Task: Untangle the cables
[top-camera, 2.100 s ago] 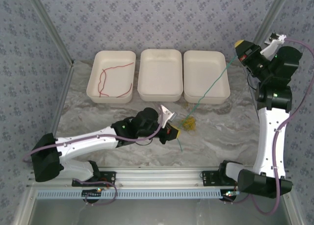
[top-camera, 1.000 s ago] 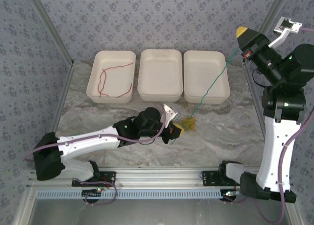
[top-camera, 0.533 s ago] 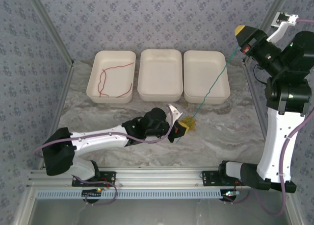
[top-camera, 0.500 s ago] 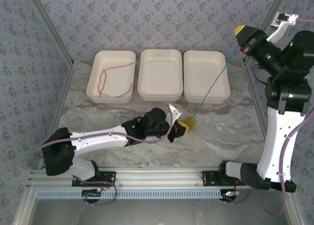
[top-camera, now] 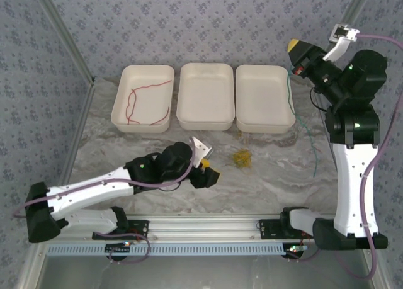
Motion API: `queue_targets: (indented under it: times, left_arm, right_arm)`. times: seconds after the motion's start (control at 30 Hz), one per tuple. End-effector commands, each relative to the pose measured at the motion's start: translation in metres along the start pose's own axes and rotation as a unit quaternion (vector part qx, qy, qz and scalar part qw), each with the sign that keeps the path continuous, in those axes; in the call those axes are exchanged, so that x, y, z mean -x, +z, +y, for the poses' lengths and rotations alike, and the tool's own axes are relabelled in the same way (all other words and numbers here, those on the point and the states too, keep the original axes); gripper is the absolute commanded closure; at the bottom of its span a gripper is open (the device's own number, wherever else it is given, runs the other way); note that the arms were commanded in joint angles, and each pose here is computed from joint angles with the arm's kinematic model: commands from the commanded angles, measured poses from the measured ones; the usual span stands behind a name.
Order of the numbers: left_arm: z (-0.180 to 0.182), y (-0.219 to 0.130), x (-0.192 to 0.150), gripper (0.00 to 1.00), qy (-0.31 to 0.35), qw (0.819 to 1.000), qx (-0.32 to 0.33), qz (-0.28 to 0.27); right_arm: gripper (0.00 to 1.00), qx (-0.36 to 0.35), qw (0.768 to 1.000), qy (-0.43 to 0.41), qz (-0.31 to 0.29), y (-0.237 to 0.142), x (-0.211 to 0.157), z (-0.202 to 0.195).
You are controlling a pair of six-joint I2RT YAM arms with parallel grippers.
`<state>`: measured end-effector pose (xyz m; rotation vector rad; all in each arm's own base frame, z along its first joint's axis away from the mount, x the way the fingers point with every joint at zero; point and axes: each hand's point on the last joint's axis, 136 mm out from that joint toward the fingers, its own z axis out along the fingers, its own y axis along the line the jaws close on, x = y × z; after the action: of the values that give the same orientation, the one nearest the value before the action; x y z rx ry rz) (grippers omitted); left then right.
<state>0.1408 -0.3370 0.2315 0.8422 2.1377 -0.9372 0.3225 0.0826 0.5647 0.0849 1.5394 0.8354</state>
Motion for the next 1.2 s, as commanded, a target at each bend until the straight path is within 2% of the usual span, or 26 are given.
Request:
queue_targets:
  times: [0.0, 0.1, 0.23, 0.4, 0.53, 0.7, 0.9, 1.0, 1.17]
  left_arm:
    - [-0.015, -0.025, 0.037, 0.36, -0.002, 0.998, -0.015, -0.063]
    - [-0.031, -0.026, 0.068, 0.33, -0.002, 0.991, -0.040, -0.124]
    - [-0.041, -0.012, 0.108, 0.28, 0.007, 0.981, -0.019, -0.194]
    - [-0.052, 0.028, 0.139, 0.25, 0.022, 0.976, 0.009, -0.218]
    - [-0.062, 0.044, 0.161, 0.23, 0.040, 0.968, 0.009, -0.247]
    - [-0.076, 0.059, 0.176, 0.23, 0.054, 0.965, -0.008, -0.256]
    - [-0.087, 0.055, 0.188, 0.22, 0.047, 0.958, -0.032, -0.280]
    - [-0.084, 0.064, 0.190, 0.22, 0.049, 0.963, -0.018, -0.266]
    - [-0.059, 0.088, 0.185, 0.31, 0.033, 0.971, 0.027, -0.234]
  right_arm:
    - [1.00, -0.017, 1.000, -0.015, 0.001, 0.002, -0.004, -0.005]
    - [1.00, -0.031, 0.999, -0.009, 0.011, 0.006, -0.011, -0.010]
    - [1.00, -0.039, 0.999, 0.005, 0.021, 0.014, -0.022, -0.011]
    - [1.00, -0.029, 0.999, 0.013, 0.040, 0.025, -0.042, 0.004]
    - [1.00, -0.024, 0.998, 0.021, 0.049, 0.028, -0.052, 0.015]
    - [1.00, -0.017, 0.998, 0.021, 0.053, 0.027, -0.058, 0.026]
    - [1.00, -0.009, 0.998, 0.023, 0.058, 0.024, -0.064, 0.033]
    - [1.00, -0.004, 0.998, 0.025, 0.058, 0.022, -0.066, 0.037]
    - [1.00, -0.004, 0.998, 0.042, 0.053, 0.018, -0.064, 0.038]
